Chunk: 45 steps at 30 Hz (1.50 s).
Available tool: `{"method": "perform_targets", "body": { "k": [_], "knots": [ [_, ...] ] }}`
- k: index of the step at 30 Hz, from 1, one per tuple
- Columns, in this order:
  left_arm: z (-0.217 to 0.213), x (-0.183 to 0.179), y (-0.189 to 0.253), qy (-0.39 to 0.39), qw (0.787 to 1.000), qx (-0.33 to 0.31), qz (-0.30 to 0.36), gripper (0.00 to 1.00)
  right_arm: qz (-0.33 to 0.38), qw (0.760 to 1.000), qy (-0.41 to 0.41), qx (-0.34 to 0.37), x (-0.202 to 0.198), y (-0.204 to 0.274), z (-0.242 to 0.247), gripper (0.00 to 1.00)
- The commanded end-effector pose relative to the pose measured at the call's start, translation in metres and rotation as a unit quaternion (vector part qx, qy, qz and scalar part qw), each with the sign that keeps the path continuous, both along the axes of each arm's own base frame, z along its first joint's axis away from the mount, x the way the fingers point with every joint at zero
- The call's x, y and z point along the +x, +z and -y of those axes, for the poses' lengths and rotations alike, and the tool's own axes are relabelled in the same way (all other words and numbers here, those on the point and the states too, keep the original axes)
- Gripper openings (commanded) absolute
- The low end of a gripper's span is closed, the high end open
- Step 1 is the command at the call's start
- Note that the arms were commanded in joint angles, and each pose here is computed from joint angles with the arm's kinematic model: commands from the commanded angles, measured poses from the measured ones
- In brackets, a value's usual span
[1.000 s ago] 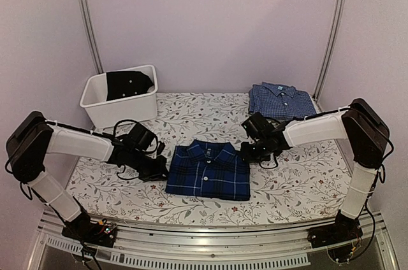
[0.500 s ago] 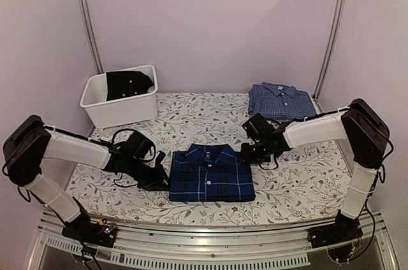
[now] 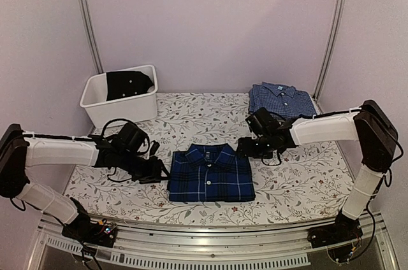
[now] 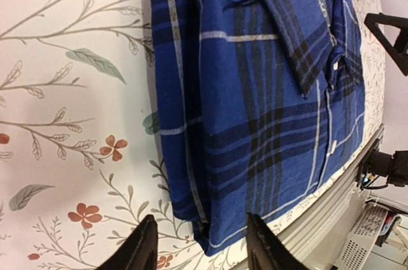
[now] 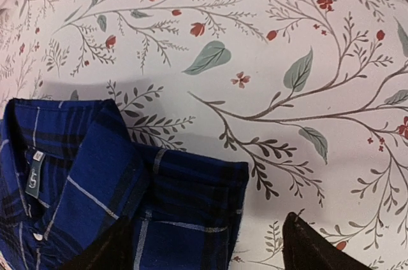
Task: Fold and stack the long sleeve shirts
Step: Adjust the square-folded shirt at the center of the board, then move the square-folded shirt to the center of the board.
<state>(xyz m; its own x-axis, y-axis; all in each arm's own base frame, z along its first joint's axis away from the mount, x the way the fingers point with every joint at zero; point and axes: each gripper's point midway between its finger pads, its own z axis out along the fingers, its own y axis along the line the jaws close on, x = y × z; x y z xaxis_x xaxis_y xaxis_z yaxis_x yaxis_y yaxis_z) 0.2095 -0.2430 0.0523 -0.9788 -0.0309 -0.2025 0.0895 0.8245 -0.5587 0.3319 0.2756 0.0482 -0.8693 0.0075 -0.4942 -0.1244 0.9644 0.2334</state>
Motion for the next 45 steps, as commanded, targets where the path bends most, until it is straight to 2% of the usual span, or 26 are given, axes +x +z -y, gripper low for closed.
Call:
{"method": "perform_targets", "body": {
  "k": [1, 2, 4, 12, 20, 26, 29, 32, 33, 39, 45],
  "knots": [
    [0.009, 0.015, 0.015, -0.003, 0.999, -0.018, 0.028, 0.52, 0.051, 0.999, -0.013, 0.011, 0.007, 0.045, 0.008, 0.91],
    [0.011, 0.018, 0.015, -0.005, 0.999, -0.020, 0.031, 0.54, 0.057, 0.998, -0.013, 0.014, 0.007, 0.051, 0.009, 0.96],
    [0.013, 0.023, 0.013, -0.007, 0.999, -0.015, 0.033, 0.55, 0.067, 0.998, -0.013, 0.016, 0.006, 0.061, 0.012, 0.99],
    [0.025, 0.042, -0.007, -0.016, 0.999, 0.006, 0.028, 0.58, 0.114, 0.993, -0.025, 0.032, 0.001, 0.092, 0.027, 0.99],
    [0.032, 0.043, -0.025, -0.021, 0.999, 0.028, 0.013, 0.52, 0.153, 0.986, -0.044, 0.045, -0.009, 0.108, 0.047, 0.99],
    [0.042, 0.040, -0.031, -0.025, 0.999, 0.031, 0.003, 0.40, 0.186, 0.980, -0.045, 0.061, -0.013, 0.129, 0.054, 0.99],
    [0.046, 0.038, -0.033, -0.025, 0.999, 0.033, -0.001, 0.29, 0.195, 0.978, -0.041, 0.058, -0.014, 0.133, 0.056, 0.99],
    [0.043, 0.037, -0.036, -0.020, 0.999, 0.043, -0.005, 0.11, 0.199, 0.978, -0.033, 0.053, -0.015, 0.134, 0.057, 0.99],
    [0.041, 0.038, -0.037, -0.019, 0.999, 0.051, -0.005, 0.08, 0.199, 0.978, -0.030, 0.052, -0.015, 0.134, 0.057, 0.99],
    [0.018, 0.040, -0.037, -0.008, 0.995, 0.095, 0.003, 0.05, 0.206, 0.977, -0.029, 0.040, -0.016, 0.131, 0.062, 0.99],
    [-0.030, 0.049, -0.031, 0.026, 0.992, 0.126, 0.005, 0.05, 0.222, 0.974, -0.030, 0.021, -0.013, 0.133, 0.067, 0.99]
  ]
}}
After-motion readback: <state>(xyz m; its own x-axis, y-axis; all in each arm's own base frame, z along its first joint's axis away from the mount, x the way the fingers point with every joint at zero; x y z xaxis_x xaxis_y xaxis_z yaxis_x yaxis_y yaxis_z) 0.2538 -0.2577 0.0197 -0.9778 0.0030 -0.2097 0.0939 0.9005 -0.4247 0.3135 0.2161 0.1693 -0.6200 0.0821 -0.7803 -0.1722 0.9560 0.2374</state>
